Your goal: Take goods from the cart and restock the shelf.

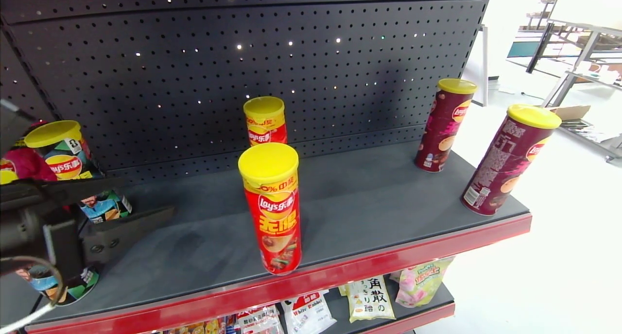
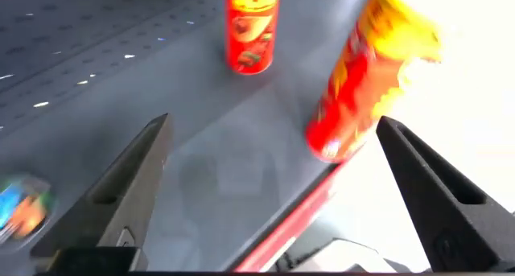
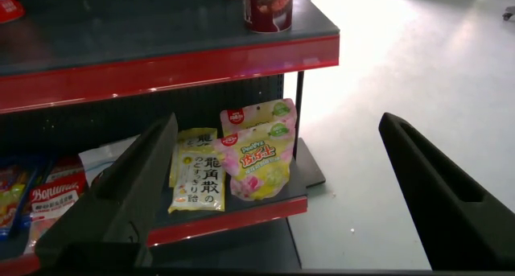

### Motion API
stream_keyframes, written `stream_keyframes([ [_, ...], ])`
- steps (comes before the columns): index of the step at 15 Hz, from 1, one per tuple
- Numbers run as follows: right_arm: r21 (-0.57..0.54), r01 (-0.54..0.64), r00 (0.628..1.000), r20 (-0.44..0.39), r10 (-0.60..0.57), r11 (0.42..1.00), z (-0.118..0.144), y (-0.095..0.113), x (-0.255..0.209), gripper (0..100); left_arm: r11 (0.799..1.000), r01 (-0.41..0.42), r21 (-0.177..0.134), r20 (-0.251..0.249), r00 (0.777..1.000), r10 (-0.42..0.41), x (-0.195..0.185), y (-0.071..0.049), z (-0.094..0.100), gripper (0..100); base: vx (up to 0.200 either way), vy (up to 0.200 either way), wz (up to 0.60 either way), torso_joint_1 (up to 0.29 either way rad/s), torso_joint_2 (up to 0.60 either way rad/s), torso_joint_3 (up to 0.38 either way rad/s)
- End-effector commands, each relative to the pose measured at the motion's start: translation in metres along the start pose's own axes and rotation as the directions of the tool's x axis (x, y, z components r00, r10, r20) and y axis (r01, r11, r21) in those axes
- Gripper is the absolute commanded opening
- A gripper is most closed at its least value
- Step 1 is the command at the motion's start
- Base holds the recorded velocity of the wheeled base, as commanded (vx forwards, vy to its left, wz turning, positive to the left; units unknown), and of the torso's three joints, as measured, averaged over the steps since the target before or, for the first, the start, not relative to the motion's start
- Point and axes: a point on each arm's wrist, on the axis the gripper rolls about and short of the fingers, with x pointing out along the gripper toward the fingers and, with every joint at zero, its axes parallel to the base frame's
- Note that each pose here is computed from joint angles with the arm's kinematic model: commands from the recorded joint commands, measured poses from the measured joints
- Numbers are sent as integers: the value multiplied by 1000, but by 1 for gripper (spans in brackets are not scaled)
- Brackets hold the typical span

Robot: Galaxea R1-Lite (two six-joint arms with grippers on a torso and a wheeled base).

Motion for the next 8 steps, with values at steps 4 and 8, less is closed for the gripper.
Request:
stream_keyframes([
  [4, 0, 0, 1000, 0, 0, 1000, 0, 0, 0, 100, 968, -248, 36, 193, 952, 237, -120, -23, -86, 100, 0, 0, 0, 0, 0, 0],
  [8, 0, -2, 1000, 0, 2, 1000, 0, 0, 0, 100, 960, -276, -40, 220, 935, 278, -145, -32, -129, 100, 0, 0, 0, 0, 0, 0],
])
